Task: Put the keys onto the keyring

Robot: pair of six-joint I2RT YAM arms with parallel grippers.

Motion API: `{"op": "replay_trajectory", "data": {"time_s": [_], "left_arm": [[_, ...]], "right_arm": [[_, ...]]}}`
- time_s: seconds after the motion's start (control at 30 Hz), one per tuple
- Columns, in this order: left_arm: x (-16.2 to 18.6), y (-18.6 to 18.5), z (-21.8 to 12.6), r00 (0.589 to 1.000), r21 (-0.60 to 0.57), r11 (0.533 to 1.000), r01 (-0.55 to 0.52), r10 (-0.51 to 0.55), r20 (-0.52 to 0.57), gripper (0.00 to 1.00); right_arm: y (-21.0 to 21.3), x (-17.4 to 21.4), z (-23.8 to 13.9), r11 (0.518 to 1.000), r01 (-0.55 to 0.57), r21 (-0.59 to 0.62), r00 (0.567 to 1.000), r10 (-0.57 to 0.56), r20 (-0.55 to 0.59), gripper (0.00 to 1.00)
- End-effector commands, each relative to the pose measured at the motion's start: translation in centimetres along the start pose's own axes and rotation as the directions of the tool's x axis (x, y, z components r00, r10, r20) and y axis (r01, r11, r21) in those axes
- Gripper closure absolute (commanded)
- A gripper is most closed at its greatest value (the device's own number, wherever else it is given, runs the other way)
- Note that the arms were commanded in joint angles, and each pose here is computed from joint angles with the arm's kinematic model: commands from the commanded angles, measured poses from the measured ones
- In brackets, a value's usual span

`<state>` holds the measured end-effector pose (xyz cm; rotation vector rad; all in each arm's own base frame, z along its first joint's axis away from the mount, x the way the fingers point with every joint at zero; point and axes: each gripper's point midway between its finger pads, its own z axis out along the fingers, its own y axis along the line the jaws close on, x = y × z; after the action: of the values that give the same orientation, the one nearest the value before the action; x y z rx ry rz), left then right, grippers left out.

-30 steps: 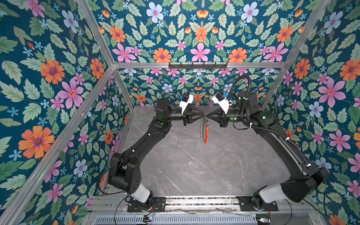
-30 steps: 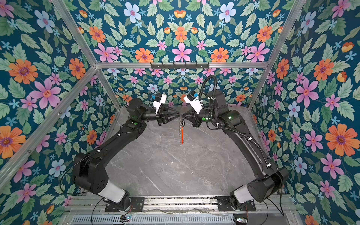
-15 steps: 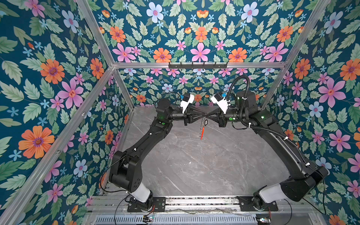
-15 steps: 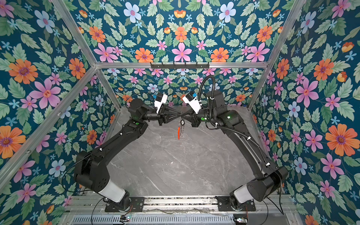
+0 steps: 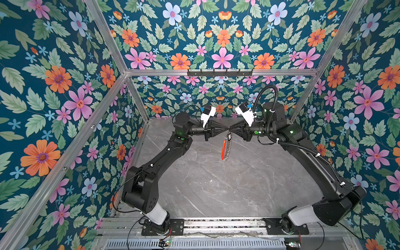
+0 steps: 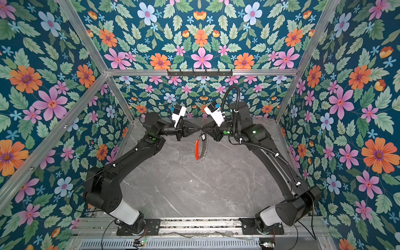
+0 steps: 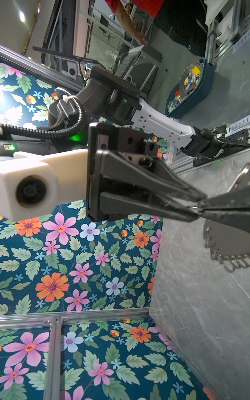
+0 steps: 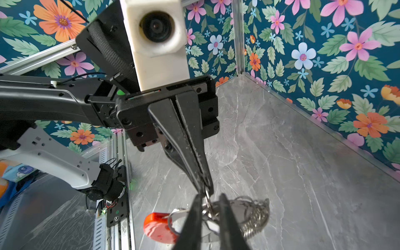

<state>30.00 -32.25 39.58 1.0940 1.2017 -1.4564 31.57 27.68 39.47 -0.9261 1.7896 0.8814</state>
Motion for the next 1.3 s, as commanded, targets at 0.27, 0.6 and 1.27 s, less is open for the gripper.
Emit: {"op": "replay_trajectory", "data": {"time_s": [0.27, 0.6, 1.27], "left_arm": [[-5.6, -1.5, -1.1, 0.948, 0.005, 0.997, -0.071, 0.065, 0.311, 1.00], [-6.2, -1.4, -1.8, 0.916, 0.013, 0.999, -0.048, 0.039, 0.400, 1.00], [-5.6, -1.0, -1.5, 0.900, 0.023, 0.999, -0.029, 0.016, 0.436, 1.00]], "right_arm": [[-0.8, -0.7, -1.6, 0.997, 0.029, 0.076, 0.993, -0.037, 0.109, 0.64], [0.5, -1.7, -0.2, 0.998, 0.026, -0.048, 0.994, -0.021, 0.109, 0.64], [1.6, -2.4, 3.3, 0.990, 0.007, -0.139, 0.995, 0.006, 0.097, 0.99]]}}
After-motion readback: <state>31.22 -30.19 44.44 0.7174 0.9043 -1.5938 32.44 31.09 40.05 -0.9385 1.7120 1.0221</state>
